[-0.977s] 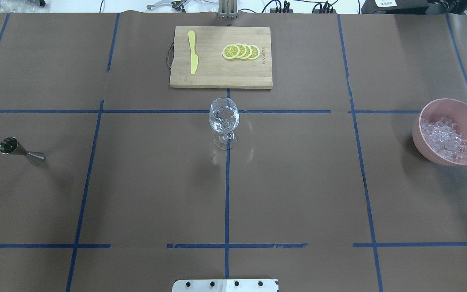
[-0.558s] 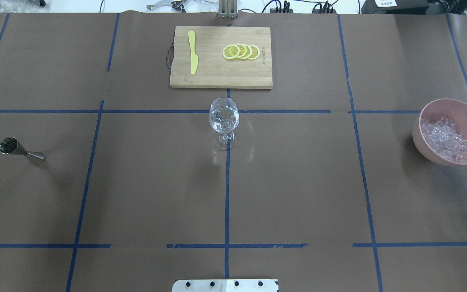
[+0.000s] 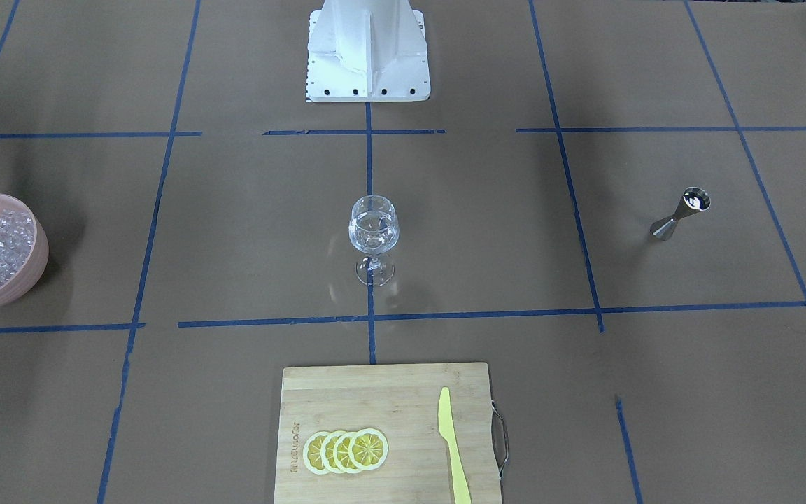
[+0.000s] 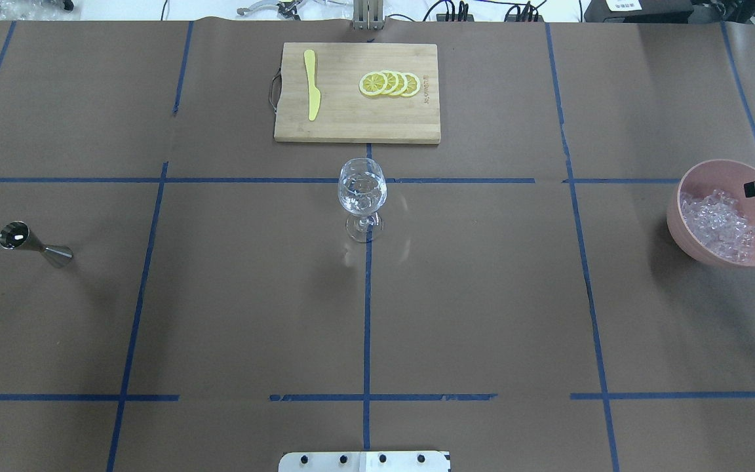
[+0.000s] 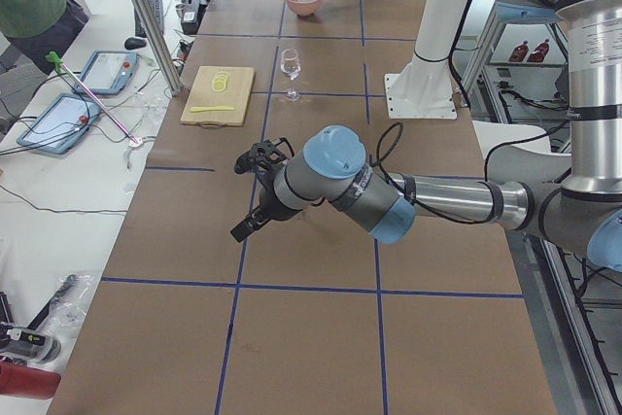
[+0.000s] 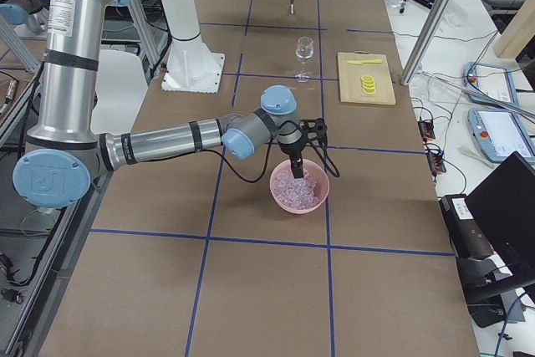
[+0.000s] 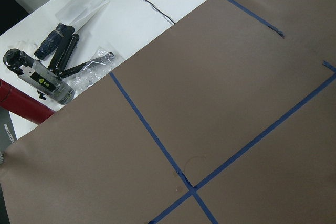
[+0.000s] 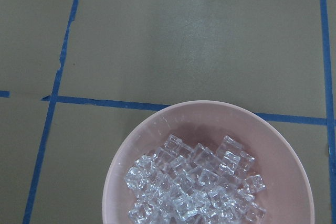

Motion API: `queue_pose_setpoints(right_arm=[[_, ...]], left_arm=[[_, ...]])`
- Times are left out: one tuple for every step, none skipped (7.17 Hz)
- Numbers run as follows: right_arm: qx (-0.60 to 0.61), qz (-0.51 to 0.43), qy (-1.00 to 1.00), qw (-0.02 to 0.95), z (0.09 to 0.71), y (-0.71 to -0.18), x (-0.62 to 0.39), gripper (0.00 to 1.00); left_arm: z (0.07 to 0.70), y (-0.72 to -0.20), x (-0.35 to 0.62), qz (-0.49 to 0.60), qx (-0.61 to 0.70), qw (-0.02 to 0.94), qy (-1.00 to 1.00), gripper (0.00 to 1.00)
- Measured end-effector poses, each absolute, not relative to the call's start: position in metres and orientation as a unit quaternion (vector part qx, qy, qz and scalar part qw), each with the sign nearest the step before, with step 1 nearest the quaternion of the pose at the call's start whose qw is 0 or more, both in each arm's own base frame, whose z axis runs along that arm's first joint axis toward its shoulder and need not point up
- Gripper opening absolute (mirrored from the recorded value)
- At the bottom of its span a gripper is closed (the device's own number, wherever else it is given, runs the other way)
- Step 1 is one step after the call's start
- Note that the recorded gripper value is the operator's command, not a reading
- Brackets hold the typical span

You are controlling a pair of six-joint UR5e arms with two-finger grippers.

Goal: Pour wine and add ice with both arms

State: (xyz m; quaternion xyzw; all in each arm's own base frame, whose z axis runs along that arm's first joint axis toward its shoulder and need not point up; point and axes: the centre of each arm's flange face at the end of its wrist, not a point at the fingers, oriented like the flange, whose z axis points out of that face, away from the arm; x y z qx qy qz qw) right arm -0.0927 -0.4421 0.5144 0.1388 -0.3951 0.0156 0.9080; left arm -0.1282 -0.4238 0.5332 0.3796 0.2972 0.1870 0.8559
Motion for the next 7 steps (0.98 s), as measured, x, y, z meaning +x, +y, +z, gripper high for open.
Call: queue_pose_setpoints(right_arm=[[0.140, 0.016, -0.394, 0.908, 0.515, -0.441, -0.097, 1.00], [0.140, 0.012, -0.393, 0.909, 0.518, -0.438, -0.097, 1.00], [0.141, -0.013, -0.389, 0.910, 0.527, -0.432, -0.096, 1.00], [0.142, -0.051, -0.388, 0.909, 0.538, -0.424, -0.088, 1.00], [0.142, -0.075, -0.393, 0.905, 0.551, -0.414, -0.069, 1.00], [0.140, -0.081, -0.401, 0.902, 0.561, -0.405, -0.046, 1.00], [0.131, -0.081, -0.406, 0.901, 0.569, -0.400, -0.025, 1.00]], left_arm=[[0.533, -0.424, -0.128, 0.187, 0.380, 0.856, 0.297, 1.00], [0.533, -0.424, -0.128, 0.183, 0.378, 0.857, 0.299, 1.00], [0.533, -0.423, -0.128, 0.168, 0.373, 0.860, 0.306, 1.00], [0.529, -0.424, -0.126, 0.145, 0.366, 0.863, 0.318, 1.00], [0.520, -0.426, -0.119, 0.126, 0.360, 0.863, 0.330, 1.00], [0.508, -0.428, -0.108, 0.111, 0.355, 0.864, 0.340, 1.00], [0.496, -0.430, -0.096, 0.099, 0.352, 0.864, 0.346, 1.00]])
